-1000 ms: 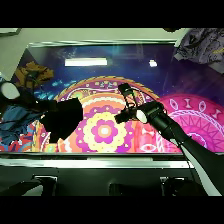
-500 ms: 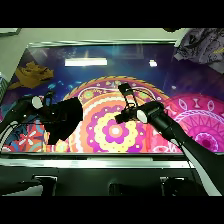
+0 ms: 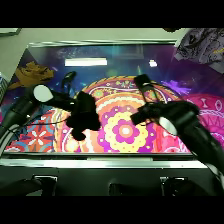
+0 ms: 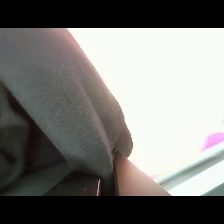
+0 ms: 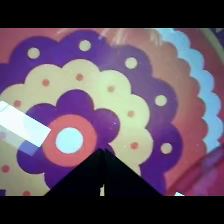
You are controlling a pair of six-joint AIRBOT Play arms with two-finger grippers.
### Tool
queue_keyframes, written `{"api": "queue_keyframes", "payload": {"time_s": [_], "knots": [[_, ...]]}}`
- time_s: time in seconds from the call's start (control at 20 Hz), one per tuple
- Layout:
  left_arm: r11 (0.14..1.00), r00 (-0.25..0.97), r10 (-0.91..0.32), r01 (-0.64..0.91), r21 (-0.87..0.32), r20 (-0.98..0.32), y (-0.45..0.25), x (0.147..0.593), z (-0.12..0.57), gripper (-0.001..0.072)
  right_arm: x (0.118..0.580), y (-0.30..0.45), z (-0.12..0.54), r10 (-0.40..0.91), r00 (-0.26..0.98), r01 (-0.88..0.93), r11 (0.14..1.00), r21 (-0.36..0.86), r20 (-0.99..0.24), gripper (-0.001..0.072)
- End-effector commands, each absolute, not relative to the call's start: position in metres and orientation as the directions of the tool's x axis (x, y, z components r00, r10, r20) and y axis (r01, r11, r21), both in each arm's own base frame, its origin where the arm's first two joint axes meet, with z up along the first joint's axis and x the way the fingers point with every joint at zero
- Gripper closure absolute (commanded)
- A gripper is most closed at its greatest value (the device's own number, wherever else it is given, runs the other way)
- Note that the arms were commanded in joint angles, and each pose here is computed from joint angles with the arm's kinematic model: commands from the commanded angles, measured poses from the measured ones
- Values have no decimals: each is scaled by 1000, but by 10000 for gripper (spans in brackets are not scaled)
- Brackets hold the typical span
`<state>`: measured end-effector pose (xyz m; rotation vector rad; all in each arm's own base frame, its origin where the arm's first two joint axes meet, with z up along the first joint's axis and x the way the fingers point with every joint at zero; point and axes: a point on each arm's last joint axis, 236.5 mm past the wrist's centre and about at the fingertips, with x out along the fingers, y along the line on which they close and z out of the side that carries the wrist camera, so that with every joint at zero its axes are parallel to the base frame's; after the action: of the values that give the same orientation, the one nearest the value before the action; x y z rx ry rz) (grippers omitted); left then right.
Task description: Fold the clothes and pants, and hang the long-sleeved shirts on hangers.
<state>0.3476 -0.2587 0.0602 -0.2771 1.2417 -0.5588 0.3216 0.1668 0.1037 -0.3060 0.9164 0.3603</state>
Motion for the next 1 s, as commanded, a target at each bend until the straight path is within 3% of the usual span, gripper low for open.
{"api": "queue_keyframes", "payload": {"time_s": [0.0, 0.2, 0.3, 0.4, 0.45, 0.55, 0.65, 0.7, 0.75, 0.85, 0.95], "knots": [[732, 249, -680, 285, -619, -689, -349, 329, 96, 694, 295, 93, 139, -34, 609, -310, 909, -278, -792, 680], [749, 176, -660, 235, -620, -730, -403, 316, 25, 663, 280, 75, 163, -35, 657, -277, 918, -284, -753, 680], [775, 145, -629, 202, -599, -764, -403, 318, -6, 384, 281, 77, 163, -26, 664, -264, 927, -266, -748, 675], [776, 177, -630, 183, -603, -756, -387, 335, 4, 370, 290, 81, 158, -15, 686, -221, 948, -227, -728, 589], [781, 205, -624, 194, -594, -754, -371, 346, 16, 356, 298, 73, 157, -43, 709, -158, 963, -218, -704, 475], [818, 276, -576, 207, -537, -770, -323, 369, 39, -5, 315, 33, 149, -122, 711, 56, 992, -117, -692, 285], [854, 325, -521, 194, -483, -790, -271, 384, 57, -13, 321, -8, 114, -121, 645, 283, 955, 88, -754, 285], [864, 332, -503, 173, -473, -798, -250, 389, 62, -13, 321, -8, 86, -24, 597, 352, 906, 235, -802, 286], [871, 333, -488, 140, -470, -806, -232, 391, 64, -13, 320, 12, 54, 155, 543, 358, 847, 394, -825, 286], [883, 317, -462, 77, -463, -829, -203, 393, 60, -13, 310, 69, 19, 506, 431, 258, 724, 640, -747, 291], [887, 319, -448, 41, -460, -835, -188, 397, 58, -13, 291, 108, -7, 659, 301, 177, 671, 720, -689, 291]]}}
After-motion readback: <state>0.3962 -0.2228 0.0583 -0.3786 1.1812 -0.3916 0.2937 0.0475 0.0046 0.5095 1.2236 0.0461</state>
